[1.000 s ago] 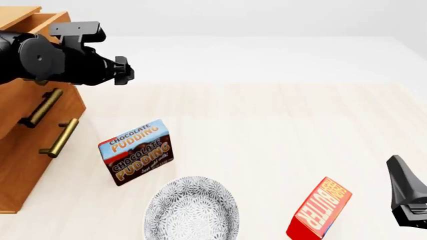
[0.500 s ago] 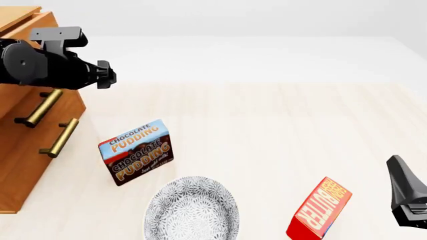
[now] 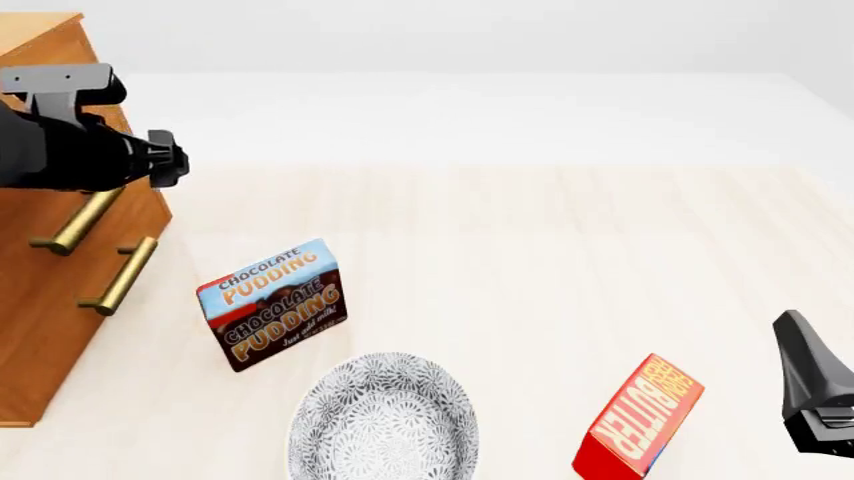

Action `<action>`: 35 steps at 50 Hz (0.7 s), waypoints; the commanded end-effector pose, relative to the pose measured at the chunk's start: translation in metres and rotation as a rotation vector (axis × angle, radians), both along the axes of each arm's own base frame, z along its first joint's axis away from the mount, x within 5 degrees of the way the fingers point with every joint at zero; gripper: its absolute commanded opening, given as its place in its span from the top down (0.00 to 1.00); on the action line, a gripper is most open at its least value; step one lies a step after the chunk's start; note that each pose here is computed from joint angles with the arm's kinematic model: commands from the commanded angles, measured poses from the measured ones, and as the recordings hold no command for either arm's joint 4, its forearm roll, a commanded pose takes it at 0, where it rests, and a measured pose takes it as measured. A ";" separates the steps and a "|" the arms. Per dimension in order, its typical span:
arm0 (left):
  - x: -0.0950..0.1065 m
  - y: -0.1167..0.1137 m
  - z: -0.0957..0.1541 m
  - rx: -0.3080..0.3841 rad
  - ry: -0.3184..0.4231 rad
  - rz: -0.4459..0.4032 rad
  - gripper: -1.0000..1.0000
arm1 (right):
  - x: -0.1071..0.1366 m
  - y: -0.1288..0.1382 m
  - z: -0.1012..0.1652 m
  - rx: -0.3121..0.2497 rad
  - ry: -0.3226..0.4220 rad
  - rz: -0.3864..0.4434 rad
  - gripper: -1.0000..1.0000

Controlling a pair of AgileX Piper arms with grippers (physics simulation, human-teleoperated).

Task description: Put the butter at the front in the top drawer of the cabinet and close it.

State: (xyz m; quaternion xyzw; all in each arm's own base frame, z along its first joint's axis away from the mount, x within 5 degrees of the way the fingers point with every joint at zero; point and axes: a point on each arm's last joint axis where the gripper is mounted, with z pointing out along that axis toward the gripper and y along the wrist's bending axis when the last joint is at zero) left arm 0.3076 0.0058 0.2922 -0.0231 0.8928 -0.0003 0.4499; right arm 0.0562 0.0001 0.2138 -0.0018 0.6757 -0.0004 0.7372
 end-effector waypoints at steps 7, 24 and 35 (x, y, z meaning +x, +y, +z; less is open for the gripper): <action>-0.016 0.026 -0.001 -0.030 -0.016 0.104 0.00 | 0.000 0.000 0.000 0.001 0.000 0.000 0.00; -0.014 -0.023 0.008 -0.082 -0.036 -0.025 0.00 | 0.000 0.000 0.000 0.000 0.000 0.000 0.00; -0.016 -0.033 0.009 -0.087 -0.038 -0.057 0.00 | 0.000 0.000 0.000 0.000 0.000 0.000 0.00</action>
